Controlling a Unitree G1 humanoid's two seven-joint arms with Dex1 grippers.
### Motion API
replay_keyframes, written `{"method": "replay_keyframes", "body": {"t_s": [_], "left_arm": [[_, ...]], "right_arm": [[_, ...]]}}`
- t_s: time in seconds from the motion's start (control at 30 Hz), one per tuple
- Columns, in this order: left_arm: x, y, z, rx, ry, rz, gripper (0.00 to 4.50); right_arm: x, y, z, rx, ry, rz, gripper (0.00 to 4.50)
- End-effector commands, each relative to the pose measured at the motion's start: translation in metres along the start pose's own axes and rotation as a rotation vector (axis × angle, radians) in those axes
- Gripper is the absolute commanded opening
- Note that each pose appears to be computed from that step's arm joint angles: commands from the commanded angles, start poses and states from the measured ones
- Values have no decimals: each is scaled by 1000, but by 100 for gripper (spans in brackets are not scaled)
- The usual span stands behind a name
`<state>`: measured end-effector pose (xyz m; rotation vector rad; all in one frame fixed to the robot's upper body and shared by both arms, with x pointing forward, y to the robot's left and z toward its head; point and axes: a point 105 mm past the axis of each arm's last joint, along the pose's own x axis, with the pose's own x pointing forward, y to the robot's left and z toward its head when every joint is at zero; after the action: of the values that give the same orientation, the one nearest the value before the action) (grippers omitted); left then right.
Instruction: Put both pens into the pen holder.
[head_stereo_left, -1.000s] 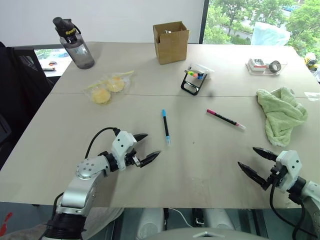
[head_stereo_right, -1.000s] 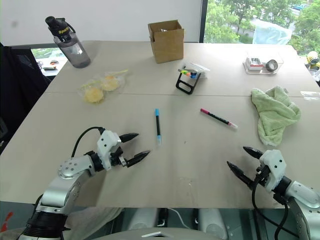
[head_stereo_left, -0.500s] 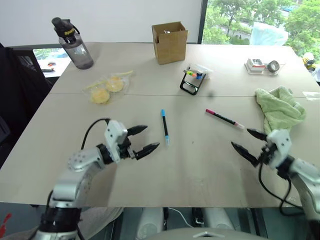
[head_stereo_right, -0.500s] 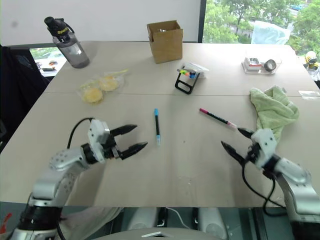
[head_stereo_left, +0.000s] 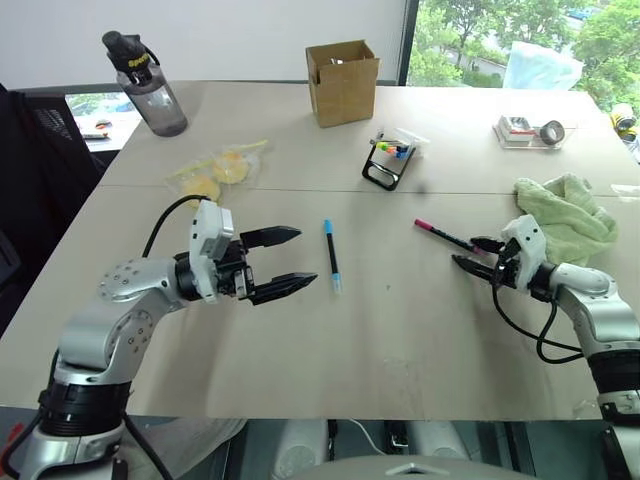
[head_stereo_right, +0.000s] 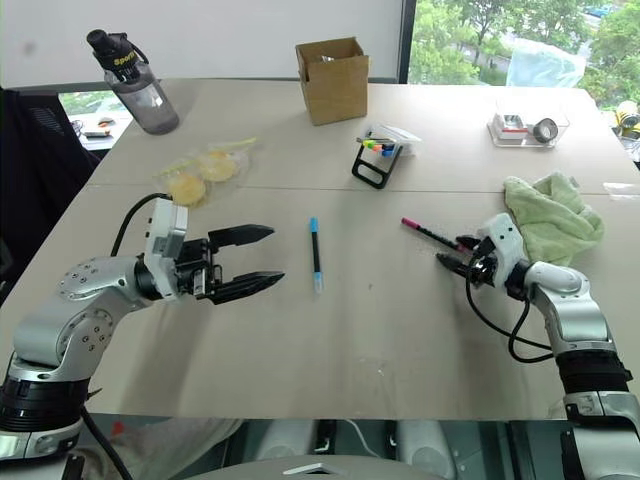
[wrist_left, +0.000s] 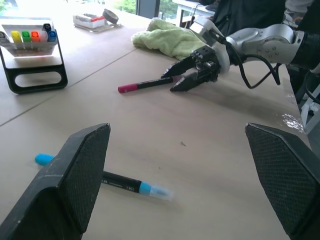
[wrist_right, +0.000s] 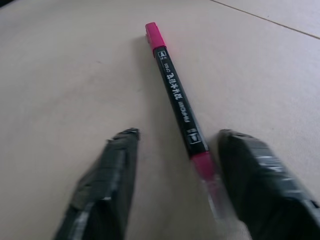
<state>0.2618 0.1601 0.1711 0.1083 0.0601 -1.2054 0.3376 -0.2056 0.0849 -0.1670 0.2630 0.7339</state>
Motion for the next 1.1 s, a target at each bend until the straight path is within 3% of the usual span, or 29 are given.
{"method": "replay_keyframes", "body": {"t_s": [0.03, 0.1, 0.27, 0.37, 0.47, 0.67, 0.93, 1.1], "left_arm": [[-1, -4, 5, 53, 14, -23, 450], [-1, -2, 6, 59, 5, -23, 450], [8, 10, 11, 69, -53, 32, 450], [33, 33, 20, -141, -245, 182, 450], [53, 30, 30, -351, -395, 149, 450], [68, 30, 61, -609, -682, 85, 450], [73, 26, 69, -658, -709, 14, 450], [74, 24, 70, -646, -713, -1, 227]], "right_arm": [[0, 10, -5, 12, 8, 39, 75], [0, 12, -4, 2, 5, 38, 2], [0, 20, 11, -18, -51, 37, 2], [6, 44, 45, -24, -173, 105, 2], [9, 66, 76, 4, -288, 168, 2], [8, 102, 121, 37, -447, 275, 2], [4, 123, 135, 33, -483, 376, 2], [3, 129, 137, 27, -485, 413, 2]]}}
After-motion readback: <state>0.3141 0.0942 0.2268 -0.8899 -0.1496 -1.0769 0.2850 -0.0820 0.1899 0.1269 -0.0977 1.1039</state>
